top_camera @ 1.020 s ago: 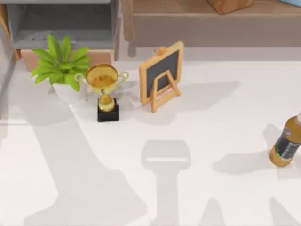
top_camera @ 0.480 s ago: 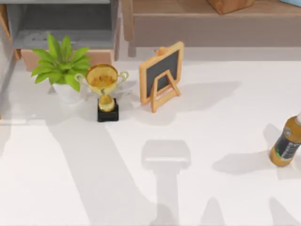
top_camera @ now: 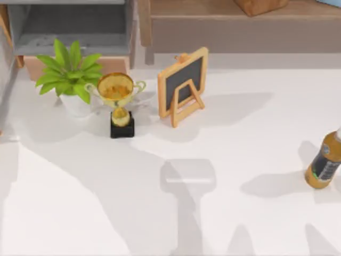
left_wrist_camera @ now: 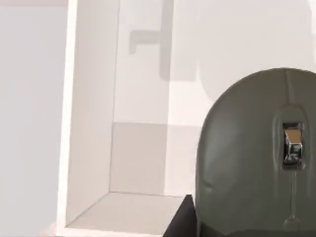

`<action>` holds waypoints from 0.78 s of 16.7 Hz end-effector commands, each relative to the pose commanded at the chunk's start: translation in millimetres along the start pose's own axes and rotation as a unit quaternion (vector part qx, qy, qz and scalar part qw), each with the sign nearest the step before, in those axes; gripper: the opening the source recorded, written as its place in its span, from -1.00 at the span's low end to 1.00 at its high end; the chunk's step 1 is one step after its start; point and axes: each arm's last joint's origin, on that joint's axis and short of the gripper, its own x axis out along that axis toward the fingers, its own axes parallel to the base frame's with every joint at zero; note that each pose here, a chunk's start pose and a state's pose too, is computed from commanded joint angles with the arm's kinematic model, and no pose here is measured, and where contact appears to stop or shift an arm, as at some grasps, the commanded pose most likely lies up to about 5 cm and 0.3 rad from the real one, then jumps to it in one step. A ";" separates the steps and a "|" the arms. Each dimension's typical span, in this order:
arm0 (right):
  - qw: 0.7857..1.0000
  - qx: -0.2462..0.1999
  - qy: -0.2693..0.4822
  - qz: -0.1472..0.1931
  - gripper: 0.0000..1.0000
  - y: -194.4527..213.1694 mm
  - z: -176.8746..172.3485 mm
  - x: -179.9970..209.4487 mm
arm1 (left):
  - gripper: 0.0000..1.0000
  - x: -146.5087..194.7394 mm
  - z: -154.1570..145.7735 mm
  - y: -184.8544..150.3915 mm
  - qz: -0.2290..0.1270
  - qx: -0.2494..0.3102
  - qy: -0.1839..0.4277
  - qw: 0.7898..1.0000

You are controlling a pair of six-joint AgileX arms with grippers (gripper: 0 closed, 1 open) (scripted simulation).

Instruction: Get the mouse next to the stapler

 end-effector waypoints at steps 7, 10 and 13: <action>1.000 0.000 0.000 0.000 1.00 0.0 0.0 0.0 | -1.00 -16.3 -67.2 1.4 0.018 -0.006 0.015 1.000; 1.000 0.000 0.000 0.000 1.00 0.0 0.0 0.0 | -1.00 -3.5 -98.7 -3.1 0.013 -0.004 0.041 0.999; 1.000 0.000 0.000 0.000 1.00 0.0 0.0 0.0 | -1.00 16.3 -129.2 -11.0 -0.001 0.003 0.074 0.997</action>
